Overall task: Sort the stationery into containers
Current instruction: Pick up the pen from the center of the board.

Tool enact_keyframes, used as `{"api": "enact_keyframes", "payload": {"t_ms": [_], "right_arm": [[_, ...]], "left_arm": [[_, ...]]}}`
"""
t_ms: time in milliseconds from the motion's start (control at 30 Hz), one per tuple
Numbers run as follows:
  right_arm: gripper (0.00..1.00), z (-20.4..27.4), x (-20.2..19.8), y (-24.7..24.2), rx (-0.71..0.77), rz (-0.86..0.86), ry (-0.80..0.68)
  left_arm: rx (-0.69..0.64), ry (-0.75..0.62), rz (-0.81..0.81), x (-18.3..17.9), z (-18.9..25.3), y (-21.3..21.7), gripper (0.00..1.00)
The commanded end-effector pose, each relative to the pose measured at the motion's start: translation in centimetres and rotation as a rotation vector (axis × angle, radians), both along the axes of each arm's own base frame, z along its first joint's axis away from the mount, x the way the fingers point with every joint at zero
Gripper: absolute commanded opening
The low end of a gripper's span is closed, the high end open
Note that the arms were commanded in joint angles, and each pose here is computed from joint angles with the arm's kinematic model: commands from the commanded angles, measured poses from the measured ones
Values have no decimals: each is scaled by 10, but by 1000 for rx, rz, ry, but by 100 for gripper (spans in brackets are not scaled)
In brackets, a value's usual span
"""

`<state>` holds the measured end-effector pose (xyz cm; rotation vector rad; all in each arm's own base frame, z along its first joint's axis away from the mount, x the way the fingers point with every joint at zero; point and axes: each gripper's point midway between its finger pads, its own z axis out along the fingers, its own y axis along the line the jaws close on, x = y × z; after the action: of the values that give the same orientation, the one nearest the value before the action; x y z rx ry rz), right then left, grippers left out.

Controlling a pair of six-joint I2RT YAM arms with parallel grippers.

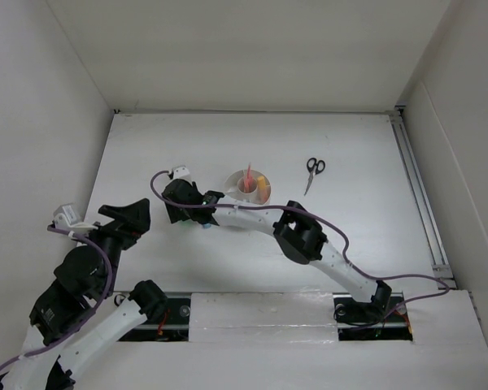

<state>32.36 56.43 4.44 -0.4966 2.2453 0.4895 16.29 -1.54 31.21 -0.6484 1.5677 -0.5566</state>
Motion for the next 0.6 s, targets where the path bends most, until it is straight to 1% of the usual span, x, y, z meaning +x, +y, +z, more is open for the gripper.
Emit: {"api": "enact_keyframes", "payload": {"t_ms": [0,133,200,233,267,300,333,400,467,567], "right_arm": [[67,-2,5,-3,-8,-5,29],[66,-1,10,-10,-24,-21,30],[64,-15,8,-11,-46,-15,49],[54,-18,6,-13,-64,-15,59],[49,-16,7,-12,-63,-15,58],[46,-26,6,-13,-83,-15,68],[39,-30,5,-16,-103,-15,78],[35,-41,7,-21,-122,-18,97],[35,-41,7,-21,-122,-18,97],[26,-49,5,-23,-142,-6,108]], "left_arm": [[-36,-48,-1,-3,14,3,100],[-42,-54,-1,-5,15,5,100],[-42,-54,-1,-5,15,5,100],[-42,-54,-1,-5,15,5,100],[-42,-54,-1,-5,15,5,100],[-42,-54,-1,-5,15,5,100],[-42,-54,-1,-5,15,5,100],[-49,-61,0,-6,16,6,100],[-47,-67,-10,-6,17,4,100],[-47,-67,-10,-6,17,4,100]]}}
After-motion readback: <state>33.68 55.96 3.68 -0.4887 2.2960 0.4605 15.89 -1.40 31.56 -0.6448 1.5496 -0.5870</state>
